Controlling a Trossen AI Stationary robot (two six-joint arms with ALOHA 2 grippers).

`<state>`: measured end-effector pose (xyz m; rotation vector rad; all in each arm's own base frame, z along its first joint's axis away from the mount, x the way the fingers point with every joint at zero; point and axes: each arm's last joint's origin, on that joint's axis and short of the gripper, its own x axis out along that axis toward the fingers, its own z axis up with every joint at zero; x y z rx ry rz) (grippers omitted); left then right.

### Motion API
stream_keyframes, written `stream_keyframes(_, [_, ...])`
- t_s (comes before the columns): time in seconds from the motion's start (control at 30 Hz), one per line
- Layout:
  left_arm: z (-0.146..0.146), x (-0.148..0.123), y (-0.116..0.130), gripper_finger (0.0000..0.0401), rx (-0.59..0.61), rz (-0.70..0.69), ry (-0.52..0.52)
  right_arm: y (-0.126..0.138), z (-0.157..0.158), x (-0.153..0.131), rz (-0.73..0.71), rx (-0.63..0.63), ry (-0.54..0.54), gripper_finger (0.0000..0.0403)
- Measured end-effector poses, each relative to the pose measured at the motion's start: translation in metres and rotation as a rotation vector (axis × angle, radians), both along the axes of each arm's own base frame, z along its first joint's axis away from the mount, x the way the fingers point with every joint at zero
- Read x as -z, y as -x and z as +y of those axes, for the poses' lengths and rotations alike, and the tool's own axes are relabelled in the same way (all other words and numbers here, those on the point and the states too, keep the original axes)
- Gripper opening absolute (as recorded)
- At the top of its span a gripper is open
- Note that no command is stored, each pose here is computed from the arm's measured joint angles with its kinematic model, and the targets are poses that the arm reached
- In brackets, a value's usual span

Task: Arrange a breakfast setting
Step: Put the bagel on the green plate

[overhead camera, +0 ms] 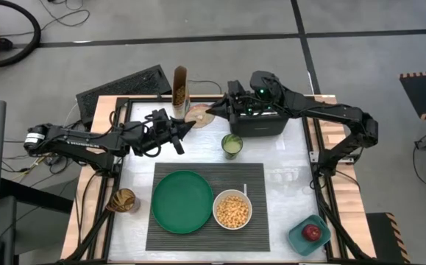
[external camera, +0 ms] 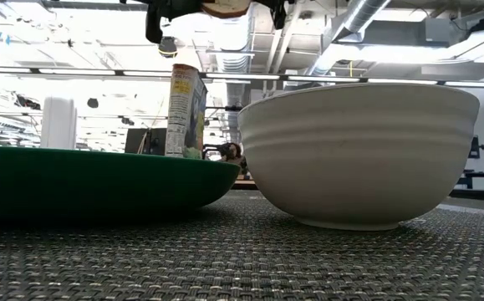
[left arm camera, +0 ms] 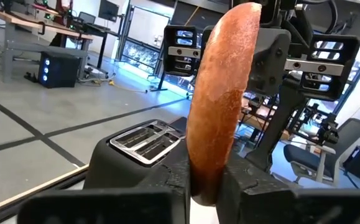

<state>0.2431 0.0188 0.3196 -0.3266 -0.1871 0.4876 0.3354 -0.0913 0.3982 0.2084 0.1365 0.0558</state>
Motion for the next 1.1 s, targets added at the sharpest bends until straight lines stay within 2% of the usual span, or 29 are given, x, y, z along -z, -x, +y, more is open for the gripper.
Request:
stream_keyframes(0.17, [0.000, -0.001, 0.000, 0.0020, -0.008, -0.006, 0.002, 0.001, -0.002, 0.001, 0.015, 0.006, -0.027, 0.0111])
stream_keyframes(0.33, [0.000, -0.004, 0.003, 0.0019, -0.008, -0.041, 0.030, 0.007, 0.000, -0.007, -0.019, -0.039, -0.014, 0.0197])
stream_keyframes(0.43, [0.000, -0.008, 0.010, 0.0019, 0.018, -0.087, 0.109, 0.019, -0.001, -0.018, -0.044, -0.039, -0.018, 0.0250])
stream_keyframes(0.53, [-0.002, -0.007, 0.020, 0.0019, 0.074, -0.071, 0.249, 0.037, 0.000, -0.029, -0.051, -0.024, -0.018, 0.0278])
stream_keyframes(0.67, [-0.008, 0.009, 0.035, 0.0019, 0.171, 0.086, 0.477, 0.060, 0.004, -0.043, -0.056, -0.009, -0.005, 0.0285])
stream_keyframes(0.87, [-0.018, 0.044, 0.052, 0.0019, 0.318, 0.491, 0.777, 0.080, 0.011, -0.055, -0.077, -0.007, 0.006, 0.0285])
stream_keyframes(0.97, [-0.023, 0.054, 0.053, 0.0019, 0.422, 0.628, 0.842, 0.083, 0.013, -0.057, -0.086, -0.006, 0.011, 0.0285])
stream_keyframes(1.1, [-0.026, 0.061, 0.046, 0.0019, 0.557, 0.713, 0.835, 0.082, 0.014, -0.055, -0.071, -0.010, 0.006, 0.0285])
